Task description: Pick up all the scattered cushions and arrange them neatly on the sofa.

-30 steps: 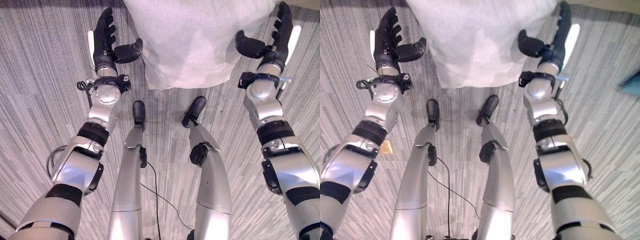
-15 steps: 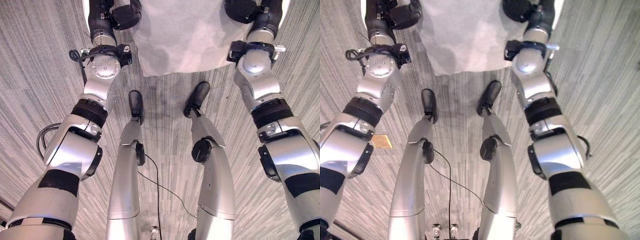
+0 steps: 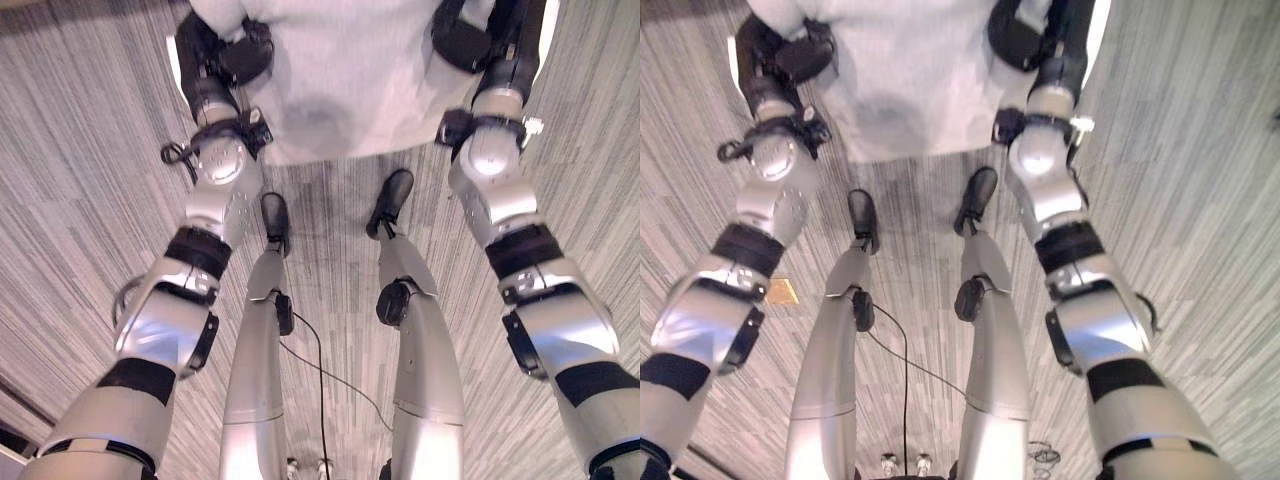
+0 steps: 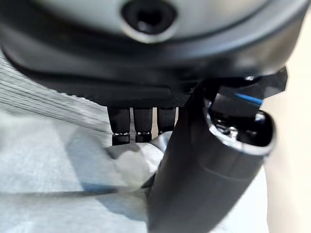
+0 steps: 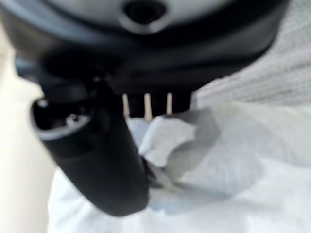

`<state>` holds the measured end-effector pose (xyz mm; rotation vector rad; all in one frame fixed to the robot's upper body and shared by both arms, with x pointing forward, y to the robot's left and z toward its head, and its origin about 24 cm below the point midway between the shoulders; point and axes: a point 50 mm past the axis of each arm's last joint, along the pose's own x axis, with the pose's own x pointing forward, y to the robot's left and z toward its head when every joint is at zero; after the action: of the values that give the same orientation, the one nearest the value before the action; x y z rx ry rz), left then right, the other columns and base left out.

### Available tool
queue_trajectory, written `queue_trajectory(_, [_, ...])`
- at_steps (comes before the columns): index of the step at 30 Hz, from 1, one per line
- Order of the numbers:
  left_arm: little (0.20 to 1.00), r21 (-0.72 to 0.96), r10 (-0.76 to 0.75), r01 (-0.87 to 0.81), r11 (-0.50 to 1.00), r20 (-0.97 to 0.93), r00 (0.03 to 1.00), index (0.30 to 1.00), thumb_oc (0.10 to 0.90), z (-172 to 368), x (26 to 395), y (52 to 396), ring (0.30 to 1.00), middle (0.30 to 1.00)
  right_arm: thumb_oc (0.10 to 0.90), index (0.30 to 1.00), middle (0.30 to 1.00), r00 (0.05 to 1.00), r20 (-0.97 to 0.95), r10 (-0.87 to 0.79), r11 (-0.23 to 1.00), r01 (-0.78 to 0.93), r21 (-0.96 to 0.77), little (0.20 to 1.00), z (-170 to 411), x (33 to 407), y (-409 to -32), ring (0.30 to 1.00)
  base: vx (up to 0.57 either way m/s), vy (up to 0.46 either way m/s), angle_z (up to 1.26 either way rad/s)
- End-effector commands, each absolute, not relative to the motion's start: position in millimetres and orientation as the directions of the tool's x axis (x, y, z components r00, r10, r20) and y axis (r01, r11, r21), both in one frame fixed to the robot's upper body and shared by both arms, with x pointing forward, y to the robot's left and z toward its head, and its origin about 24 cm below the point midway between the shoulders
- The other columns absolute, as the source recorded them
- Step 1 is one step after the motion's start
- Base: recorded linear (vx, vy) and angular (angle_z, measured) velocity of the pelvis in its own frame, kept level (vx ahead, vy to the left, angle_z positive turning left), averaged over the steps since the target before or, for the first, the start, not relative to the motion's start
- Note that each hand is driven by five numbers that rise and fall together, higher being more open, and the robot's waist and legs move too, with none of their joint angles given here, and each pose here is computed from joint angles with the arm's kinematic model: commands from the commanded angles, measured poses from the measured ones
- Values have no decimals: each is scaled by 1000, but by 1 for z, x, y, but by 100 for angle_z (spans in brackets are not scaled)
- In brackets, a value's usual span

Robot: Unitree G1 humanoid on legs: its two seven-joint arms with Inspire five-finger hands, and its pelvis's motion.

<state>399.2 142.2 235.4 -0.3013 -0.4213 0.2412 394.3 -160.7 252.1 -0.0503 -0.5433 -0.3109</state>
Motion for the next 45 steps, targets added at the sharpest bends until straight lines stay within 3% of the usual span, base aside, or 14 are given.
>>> queue_trajectory(1, [300, -287, 47, 150, 946, 579, 814, 300, 400, 262, 375, 81, 300, 300, 400, 300, 300, 722, 688, 74, 995, -96, -6, 300, 273, 365, -67, 300, -51, 12, 2])
queue_trajectory(8, [300, -255, -14, 191, 948, 564, 826, 300, 400, 219, 356, 84, 300, 300, 400, 300, 300, 747, 660, 85, 992, -127, 16, 300, 231, 348, -84, 300, -34, -1, 6])
queue_trajectory(10, [300, -190, -44, 174, 966, 544, 838, 300, 400, 171, 327, 98, 300, 300, 400, 300, 300, 782, 619, 73, 991, -129, 46, 300, 181, 320, -108, 300, -61, -61, 8])
queue_trajectory(27, [300, -210, 34, 34, 977, 313, 949, 300, 400, 81, 276, 159, 300, 300, 400, 300, 300, 892, 440, 100, 995, -89, -46, 300, 112, 275, -160, 300, 109, -85, 7])
queue_trajectory(45, [300, -141, 8, 9, 990, 120, 993, 300, 400, 39, 244, 174, 300, 300, 400, 300, 300, 945, 281, 165, 986, -167, -16, 300, 78, 264, -150, 300, 163, 79, -9])
